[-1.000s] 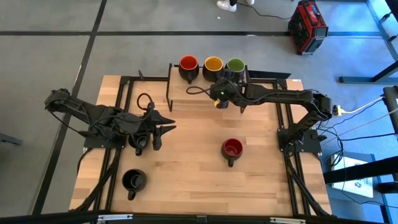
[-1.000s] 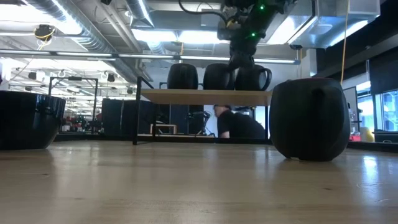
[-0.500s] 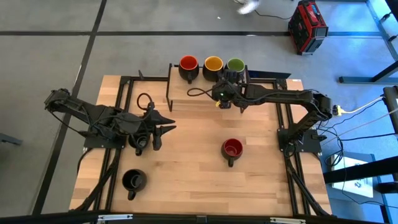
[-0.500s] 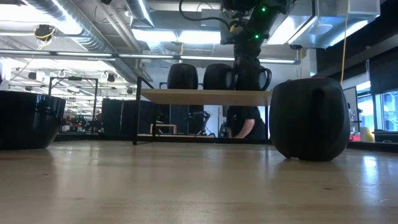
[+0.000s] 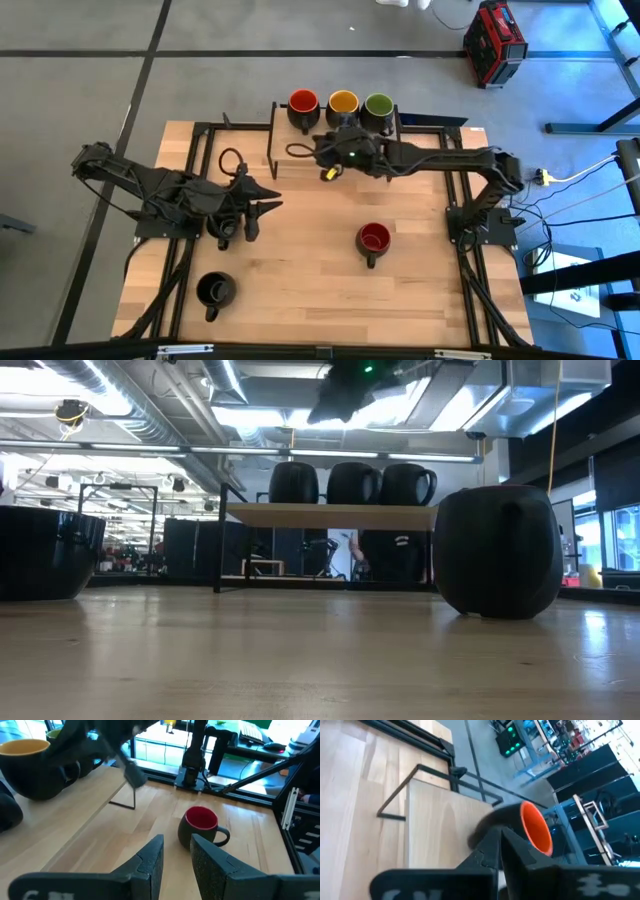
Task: Place coffee mugs
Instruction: Adjust the mugs on the shelf
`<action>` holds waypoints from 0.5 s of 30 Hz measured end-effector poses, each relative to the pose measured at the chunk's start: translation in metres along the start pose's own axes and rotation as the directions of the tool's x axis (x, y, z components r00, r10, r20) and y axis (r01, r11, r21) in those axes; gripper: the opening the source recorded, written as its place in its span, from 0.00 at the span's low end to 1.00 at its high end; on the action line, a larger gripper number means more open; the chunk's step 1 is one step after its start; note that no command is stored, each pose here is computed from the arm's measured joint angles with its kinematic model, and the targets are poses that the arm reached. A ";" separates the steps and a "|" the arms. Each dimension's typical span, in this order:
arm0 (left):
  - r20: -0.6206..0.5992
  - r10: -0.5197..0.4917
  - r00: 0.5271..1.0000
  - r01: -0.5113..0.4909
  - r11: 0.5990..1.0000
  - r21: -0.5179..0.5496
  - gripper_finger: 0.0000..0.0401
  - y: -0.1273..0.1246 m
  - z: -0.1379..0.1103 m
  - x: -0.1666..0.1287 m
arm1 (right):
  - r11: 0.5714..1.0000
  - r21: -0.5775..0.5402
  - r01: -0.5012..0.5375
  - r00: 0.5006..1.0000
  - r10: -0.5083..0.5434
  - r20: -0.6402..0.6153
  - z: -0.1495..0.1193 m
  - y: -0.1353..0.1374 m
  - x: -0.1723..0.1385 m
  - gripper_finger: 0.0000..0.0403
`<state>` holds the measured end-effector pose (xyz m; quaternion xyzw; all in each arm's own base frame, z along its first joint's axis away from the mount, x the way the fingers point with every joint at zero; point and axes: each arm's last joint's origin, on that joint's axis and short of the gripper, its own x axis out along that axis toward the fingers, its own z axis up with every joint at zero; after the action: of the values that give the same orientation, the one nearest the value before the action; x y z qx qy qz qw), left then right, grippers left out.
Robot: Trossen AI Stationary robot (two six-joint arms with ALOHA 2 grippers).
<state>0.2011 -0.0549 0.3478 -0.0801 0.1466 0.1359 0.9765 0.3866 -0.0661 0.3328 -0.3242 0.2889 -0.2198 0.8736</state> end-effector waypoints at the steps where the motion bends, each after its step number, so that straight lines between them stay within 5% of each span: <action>1: 0.002 -0.003 1.000 0.003 1.000 -0.001 0.23 0.000 0.003 -0.003 | 1.000 -0.004 -0.003 1.000 0.003 0.000 0.002 0.004 0.005 0.02; 15: 0.065 -0.030 0.997 0.033 0.999 -0.044 0.23 0.013 0.022 -0.037 | 1.000 -0.012 0.011 0.998 -0.011 -0.061 0.005 0.024 0.067 0.02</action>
<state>0.1694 -0.0472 0.3782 -0.0998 0.1108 0.1264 0.9807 0.4441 -0.0859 0.2951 -0.3242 0.3148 -0.2326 0.8612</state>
